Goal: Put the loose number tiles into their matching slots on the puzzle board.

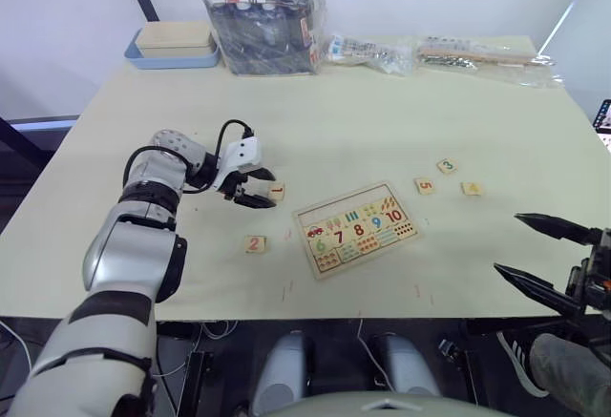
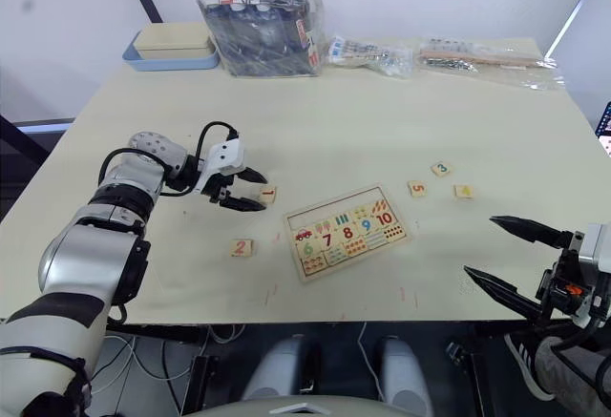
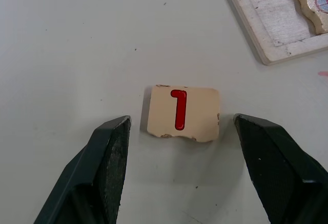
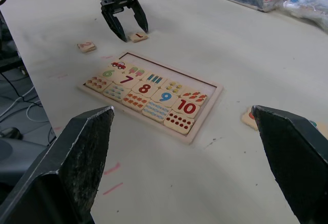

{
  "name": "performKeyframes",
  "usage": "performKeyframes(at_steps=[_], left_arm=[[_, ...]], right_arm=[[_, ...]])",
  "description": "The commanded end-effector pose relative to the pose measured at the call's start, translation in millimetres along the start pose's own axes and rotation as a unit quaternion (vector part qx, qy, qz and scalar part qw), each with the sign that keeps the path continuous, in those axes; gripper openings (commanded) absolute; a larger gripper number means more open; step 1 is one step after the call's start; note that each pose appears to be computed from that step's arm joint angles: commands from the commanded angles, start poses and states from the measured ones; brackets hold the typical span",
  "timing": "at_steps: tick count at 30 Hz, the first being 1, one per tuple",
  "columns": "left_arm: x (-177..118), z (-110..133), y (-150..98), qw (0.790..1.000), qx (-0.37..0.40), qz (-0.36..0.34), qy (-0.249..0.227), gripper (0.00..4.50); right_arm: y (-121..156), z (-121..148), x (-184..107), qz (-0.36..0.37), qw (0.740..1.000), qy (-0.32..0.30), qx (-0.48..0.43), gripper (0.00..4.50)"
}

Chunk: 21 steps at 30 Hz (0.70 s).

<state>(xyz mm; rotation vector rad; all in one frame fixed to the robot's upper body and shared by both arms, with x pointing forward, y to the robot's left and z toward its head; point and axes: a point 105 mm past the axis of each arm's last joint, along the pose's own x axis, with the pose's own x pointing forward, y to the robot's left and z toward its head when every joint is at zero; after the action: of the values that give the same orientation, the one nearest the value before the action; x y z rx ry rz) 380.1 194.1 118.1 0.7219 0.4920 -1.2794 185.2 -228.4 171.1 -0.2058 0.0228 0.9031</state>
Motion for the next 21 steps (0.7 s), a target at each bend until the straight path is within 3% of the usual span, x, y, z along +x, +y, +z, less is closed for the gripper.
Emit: performKeyframes(at_steps=[1,2,3,8,21], left_arm=[[-1.5,4.7,3.1,1.000,0.009,0.006,-0.003,3.42],[-0.5,5.0,2.7,1.000,0.009,0.004,-0.005,3.42],[0.4,5.2,2.2,1.000,0.009,0.003,-0.006,3.15],[1.2,4.5,0.6,1.000,0.010,-0.002,-0.007,1.46],[-39.6,15.7,7.0,0.998,-0.012,0.033,-0.056,1.46]], right_arm=[[2.8,9.1,-1.3,-0.001,1.000,-0.008,-0.025,4.50],[3.2,9.0,-1.5,-0.002,1.000,-0.008,-0.025,4.50],[3.7,8.7,-1.8,-0.003,1.000,-0.008,-0.024,4.50],[5.5,8.3,-2.4,-0.003,1.000,-0.007,-0.022,4.50],[8.4,5.3,4.7,0.011,1.000,-0.015,-0.015,4.50]])
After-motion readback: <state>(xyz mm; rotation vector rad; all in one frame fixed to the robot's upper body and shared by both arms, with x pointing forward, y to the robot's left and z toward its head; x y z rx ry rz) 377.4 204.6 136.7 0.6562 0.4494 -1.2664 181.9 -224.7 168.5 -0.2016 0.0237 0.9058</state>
